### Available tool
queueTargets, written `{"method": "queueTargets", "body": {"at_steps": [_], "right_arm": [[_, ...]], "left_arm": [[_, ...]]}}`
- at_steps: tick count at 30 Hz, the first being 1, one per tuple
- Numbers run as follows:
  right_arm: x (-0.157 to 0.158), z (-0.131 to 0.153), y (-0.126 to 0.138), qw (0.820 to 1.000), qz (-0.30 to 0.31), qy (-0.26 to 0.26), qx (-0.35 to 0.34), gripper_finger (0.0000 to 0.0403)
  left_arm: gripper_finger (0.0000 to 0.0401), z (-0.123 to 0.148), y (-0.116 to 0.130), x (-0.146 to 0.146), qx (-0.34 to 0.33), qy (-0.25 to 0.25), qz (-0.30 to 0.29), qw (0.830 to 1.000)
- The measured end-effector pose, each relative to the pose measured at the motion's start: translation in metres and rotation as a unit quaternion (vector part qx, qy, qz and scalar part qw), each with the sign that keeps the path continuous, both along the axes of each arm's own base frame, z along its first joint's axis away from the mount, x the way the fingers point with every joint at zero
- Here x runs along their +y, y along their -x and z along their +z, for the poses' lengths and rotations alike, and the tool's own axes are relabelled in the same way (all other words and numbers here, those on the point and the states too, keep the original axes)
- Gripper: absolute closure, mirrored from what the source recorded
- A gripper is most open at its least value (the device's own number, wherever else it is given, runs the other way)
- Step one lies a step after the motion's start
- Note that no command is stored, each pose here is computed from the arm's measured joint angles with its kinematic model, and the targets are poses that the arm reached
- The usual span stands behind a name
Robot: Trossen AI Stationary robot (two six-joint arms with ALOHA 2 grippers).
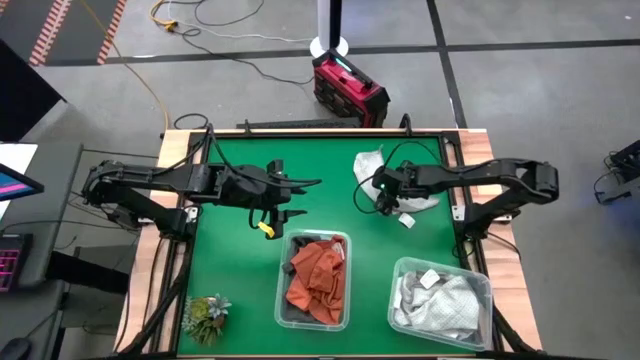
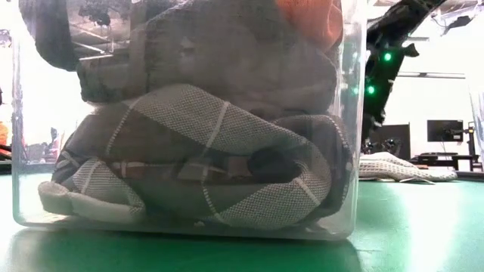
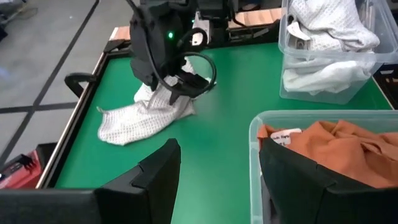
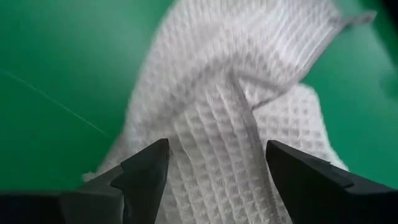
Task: Sort towels by color in basket
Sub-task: Put the light grey towel into the right transparent bin
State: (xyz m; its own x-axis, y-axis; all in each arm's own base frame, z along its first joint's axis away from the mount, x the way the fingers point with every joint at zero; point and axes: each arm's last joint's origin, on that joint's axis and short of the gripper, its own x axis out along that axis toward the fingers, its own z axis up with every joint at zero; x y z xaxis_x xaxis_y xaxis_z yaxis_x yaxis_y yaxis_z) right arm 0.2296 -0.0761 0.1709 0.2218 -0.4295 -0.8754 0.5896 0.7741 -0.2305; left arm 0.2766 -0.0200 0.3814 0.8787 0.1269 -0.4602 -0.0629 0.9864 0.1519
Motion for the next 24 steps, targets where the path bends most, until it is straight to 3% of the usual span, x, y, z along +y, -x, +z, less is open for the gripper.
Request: {"method": "queueTargets", "body": {"at_steps": [6,9,13,19,24], "right_arm": [[0.001,-0.015,0.002,0.999,0.010,-0.045,0.016,0.0100],[0.002,-0.021,0.003,0.996,0.010,-0.084,0.015,0.0121],[0.002,-0.028,0.003,0.992,0.010,-0.121,0.020,0.0194],[0.010,-0.024,0.005,0.991,0.034,-0.129,0.026,0.0368],[0.024,0.003,0.012,0.988,0.058,-0.138,0.027,0.0369]], "left_arm": [[0.0193,0.000,0.000,0.000,0.001,-0.003,0.004,1.000],[0.0193,0.000,0.000,0.000,-0.001,-0.004,0.006,1.000],[0.0193,0.000,0.000,0.001,-0.001,-0.006,0.009,1.000],[0.0193,0.000,0.000,0.001,-0.001,-0.009,0.015,1.000],[0.0193,0.000,0.000,0.001,0.000,-0.011,0.014,1.000]]}}
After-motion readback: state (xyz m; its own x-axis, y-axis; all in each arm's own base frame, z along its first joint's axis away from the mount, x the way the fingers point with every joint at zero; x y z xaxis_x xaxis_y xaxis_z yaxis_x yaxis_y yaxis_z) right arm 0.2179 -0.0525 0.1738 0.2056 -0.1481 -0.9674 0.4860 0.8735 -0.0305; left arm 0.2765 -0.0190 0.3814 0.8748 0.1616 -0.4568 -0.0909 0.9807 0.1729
